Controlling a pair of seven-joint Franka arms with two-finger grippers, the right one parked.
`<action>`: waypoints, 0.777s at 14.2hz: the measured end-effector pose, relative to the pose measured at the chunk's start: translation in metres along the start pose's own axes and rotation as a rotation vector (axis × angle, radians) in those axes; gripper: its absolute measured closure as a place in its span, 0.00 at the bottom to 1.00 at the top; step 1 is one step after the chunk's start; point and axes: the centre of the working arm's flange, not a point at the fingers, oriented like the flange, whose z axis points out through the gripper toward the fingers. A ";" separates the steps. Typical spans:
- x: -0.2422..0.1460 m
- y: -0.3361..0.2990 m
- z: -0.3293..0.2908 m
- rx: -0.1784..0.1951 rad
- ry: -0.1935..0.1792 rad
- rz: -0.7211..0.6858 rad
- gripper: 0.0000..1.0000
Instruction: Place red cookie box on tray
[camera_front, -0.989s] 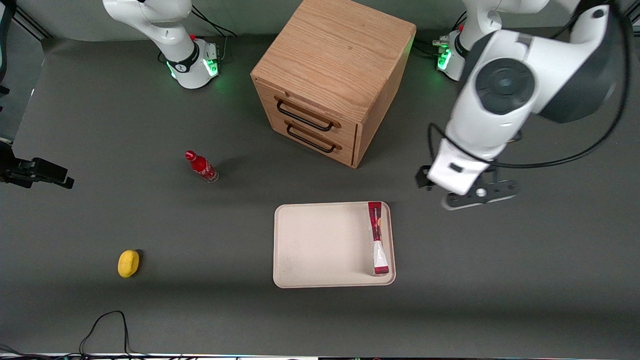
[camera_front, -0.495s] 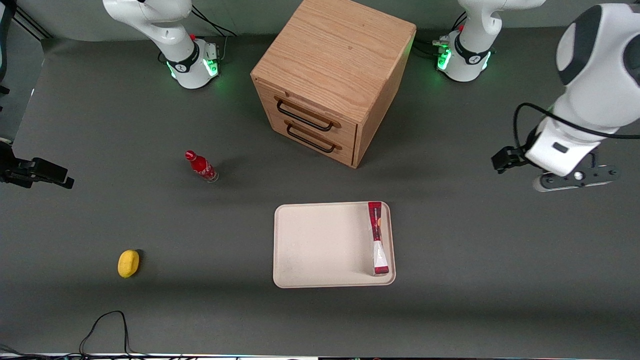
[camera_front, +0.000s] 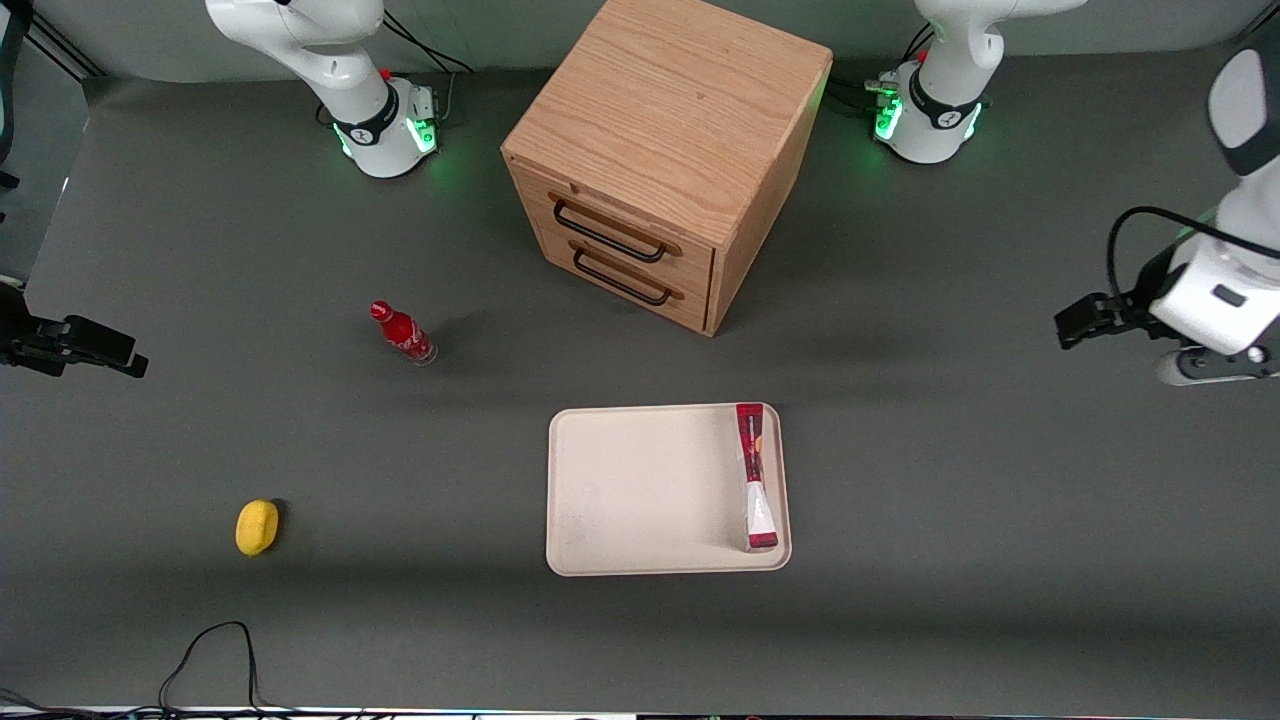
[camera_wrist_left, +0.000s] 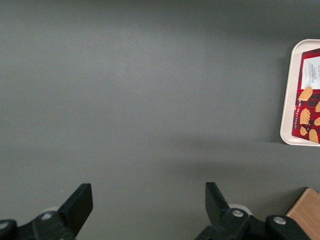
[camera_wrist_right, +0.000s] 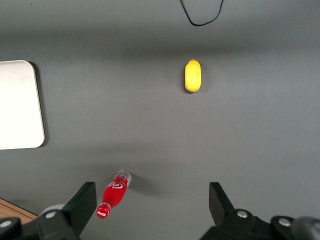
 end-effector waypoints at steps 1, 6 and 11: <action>0.000 -0.007 -0.004 -0.003 0.008 0.005 0.00; 0.000 -0.001 -0.024 -0.012 0.030 0.023 0.00; -0.003 -0.002 -0.022 -0.055 -0.005 0.009 0.00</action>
